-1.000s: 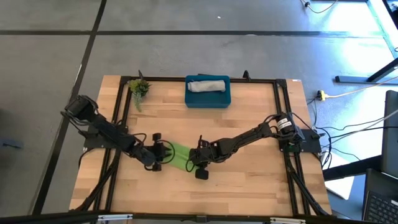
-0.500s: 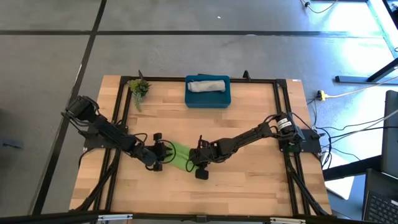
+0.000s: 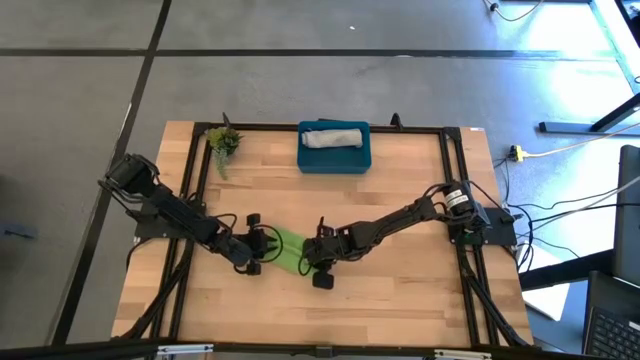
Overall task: Roll microfiber towels into tight, uniform cylinder then place into a basket
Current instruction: Roll the green microfiber cloth
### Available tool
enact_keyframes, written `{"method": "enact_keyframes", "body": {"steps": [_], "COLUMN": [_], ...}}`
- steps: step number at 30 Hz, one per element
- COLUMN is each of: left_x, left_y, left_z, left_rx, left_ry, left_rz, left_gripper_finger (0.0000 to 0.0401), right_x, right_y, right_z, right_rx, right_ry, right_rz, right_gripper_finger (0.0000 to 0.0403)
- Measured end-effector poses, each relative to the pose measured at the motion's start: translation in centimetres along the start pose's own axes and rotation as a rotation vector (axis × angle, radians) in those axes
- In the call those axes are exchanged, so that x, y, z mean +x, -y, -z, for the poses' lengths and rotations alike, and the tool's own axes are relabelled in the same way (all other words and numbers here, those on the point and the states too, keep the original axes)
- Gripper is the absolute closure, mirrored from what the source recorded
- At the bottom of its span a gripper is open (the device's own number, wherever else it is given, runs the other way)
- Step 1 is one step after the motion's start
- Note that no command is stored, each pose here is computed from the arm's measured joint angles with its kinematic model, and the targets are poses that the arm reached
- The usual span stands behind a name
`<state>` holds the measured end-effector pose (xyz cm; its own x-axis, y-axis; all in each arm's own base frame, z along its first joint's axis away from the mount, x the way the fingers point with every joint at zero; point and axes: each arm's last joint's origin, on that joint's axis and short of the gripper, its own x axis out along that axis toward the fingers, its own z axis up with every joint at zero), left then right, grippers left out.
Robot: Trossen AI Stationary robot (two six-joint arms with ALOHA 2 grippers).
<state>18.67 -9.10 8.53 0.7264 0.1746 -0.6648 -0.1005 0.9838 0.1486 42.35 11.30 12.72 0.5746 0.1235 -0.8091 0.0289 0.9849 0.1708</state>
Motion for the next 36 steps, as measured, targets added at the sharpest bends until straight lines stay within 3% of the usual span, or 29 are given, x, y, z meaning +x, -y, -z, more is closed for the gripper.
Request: {"method": "enact_keyframes", "body": {"steps": [8, 12, 21, 27, 36], "left_x": [0.0, 0.0, 0.0, 0.0, 0.0], "left_y": [0.0, 0.0, 0.0, 0.0, 0.0], "left_z": [0.0, 0.0, 0.0, 0.0, 0.0], "left_rx": [0.001, 0.001, 0.001, 0.000, 0.001], "left_ry": [-0.001, -0.001, -0.002, -0.002, -0.001], "left_rz": [0.002, 0.002, 0.002, 0.002, 0.002], "left_gripper_finger": [0.0305, 0.0305, 0.0305, 0.0305, 0.0305], "right_x": [0.0, -0.1, -1.8, -4.1, -4.7], "right_y": [0.0, 0.0, -0.2, -0.7, -3.1], "right_z": [-0.2, -0.3, -1.2, -2.0, -1.6], "right_rx": [-0.003, -0.006, -0.105, -0.143, -0.217], "right_ry": [0.022, 0.024, 0.065, 0.117, 0.137], "right_rz": [-0.005, -0.004, -0.001, 0.078, 0.034], "right_gripper_finger": [0.0266, 0.0239, 0.0234, 0.0234, 0.0234]}}
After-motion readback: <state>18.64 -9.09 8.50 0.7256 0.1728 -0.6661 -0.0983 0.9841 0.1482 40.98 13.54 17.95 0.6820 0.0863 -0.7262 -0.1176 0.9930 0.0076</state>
